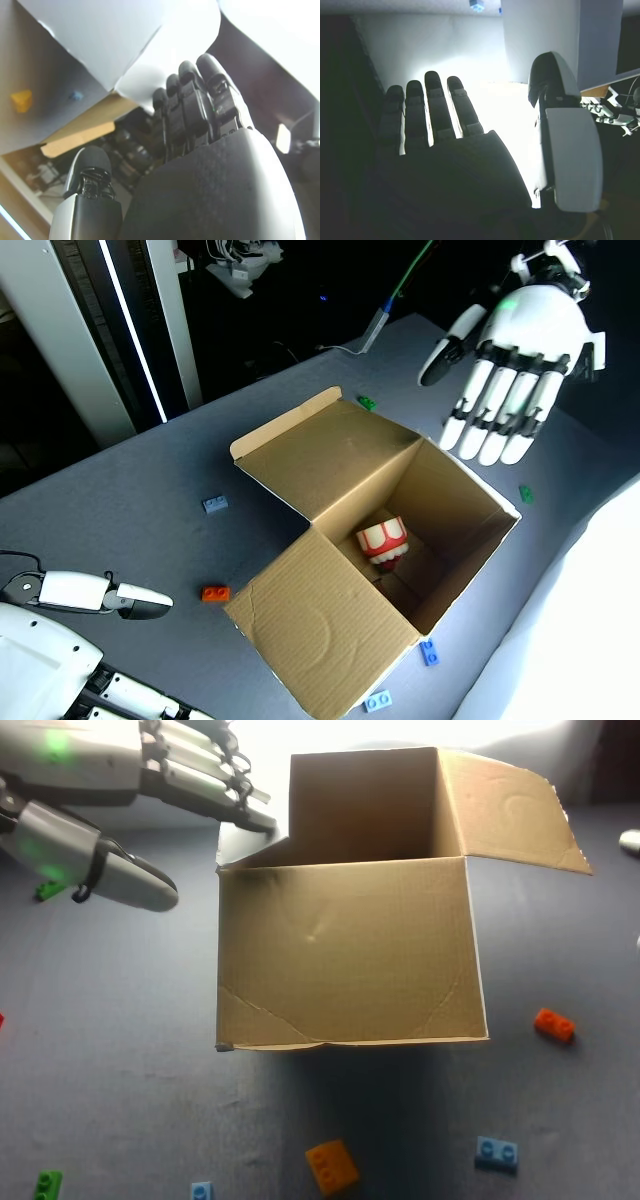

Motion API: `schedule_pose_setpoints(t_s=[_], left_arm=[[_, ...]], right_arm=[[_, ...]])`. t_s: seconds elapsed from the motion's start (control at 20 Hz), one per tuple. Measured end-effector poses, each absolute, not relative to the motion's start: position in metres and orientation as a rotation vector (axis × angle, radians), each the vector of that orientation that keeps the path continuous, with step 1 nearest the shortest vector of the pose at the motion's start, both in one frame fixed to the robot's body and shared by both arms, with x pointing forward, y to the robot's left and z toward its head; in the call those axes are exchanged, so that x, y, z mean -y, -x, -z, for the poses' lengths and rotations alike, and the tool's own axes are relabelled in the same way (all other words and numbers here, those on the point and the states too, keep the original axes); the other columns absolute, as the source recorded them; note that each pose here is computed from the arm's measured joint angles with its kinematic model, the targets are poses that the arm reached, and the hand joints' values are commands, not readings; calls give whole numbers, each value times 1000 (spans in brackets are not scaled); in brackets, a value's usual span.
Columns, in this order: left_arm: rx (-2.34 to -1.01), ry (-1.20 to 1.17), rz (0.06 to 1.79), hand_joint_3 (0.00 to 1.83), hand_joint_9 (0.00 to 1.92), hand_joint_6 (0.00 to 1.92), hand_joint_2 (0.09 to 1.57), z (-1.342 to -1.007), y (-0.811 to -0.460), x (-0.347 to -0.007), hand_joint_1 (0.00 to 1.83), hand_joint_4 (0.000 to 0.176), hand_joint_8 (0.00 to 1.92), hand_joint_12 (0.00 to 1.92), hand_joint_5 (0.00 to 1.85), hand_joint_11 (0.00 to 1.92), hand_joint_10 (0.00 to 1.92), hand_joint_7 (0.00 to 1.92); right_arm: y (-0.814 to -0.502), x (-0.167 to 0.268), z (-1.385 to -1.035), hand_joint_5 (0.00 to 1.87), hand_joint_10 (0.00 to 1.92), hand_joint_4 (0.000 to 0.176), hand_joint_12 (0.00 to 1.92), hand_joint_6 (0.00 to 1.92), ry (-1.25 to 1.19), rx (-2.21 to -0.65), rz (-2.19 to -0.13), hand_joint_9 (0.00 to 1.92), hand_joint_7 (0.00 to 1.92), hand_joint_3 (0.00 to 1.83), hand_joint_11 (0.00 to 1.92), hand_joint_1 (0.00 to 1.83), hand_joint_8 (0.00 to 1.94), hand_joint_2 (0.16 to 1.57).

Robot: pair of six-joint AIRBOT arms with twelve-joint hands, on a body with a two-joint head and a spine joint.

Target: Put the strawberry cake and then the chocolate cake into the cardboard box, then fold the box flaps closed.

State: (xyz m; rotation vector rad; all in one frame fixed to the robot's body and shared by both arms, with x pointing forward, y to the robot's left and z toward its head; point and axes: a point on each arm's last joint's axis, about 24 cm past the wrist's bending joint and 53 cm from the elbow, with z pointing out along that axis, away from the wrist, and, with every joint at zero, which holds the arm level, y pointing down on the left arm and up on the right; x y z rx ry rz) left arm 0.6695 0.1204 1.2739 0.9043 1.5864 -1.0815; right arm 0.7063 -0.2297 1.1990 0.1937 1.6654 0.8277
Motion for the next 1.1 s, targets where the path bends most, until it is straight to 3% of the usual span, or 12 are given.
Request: schedule_pose_setpoints(t_s=[0.25, 0.6, 0.8, 1.05, 1.1], left_arm=[[-1604, -959, 1081, 0, 342, 3, 1270, -1263, -660, -102, 97, 0, 6, 886, 348, 6, 6, 324], [-1651, -1007, 1029, 0, 360, 5, 1262, -1237, -678, -84, 94, 0, 5, 814, 362, 53, 5, 339], [-1694, -1007, 997, 0, 363, 4, 1259, -1218, -683, -90, 106, 0, 4, 813, 358, 64, 4, 344], [-1693, -1006, 994, 0, 357, 1, 1259, -1218, -684, -90, 77, 0, 2, 802, 355, 60, 0, 345], [-1694, -1004, 994, 0, 360, 0, 1261, -1218, -684, -91, 69, 0, 1, 799, 349, 58, 1, 344]], right_arm=[[-701, 205, -1186, 29, 23, 0, 0, 10, -129, -1667, -863, 57, 134, 13, 0, 98, 16, 1171], [-710, 165, -1170, 29, 30, 0, 0, 8, -113, -1674, -926, 74, 152, 7, 0, 140, 14, 1170], [-721, 158, -1196, 0, 18, 0, 0, 0, -121, -1613, -953, 46, 114, 7, 0, 135, 0, 1172], [-725, 159, -1229, 5, 24, 0, 0, 2, -137, -1550, -979, 62, 134, 6, 0, 118, 9, 1174], [-725, 162, -1235, 6, 22, 0, 0, 2, -139, -1544, -976, 57, 124, 22, 0, 43, 4, 1211]])
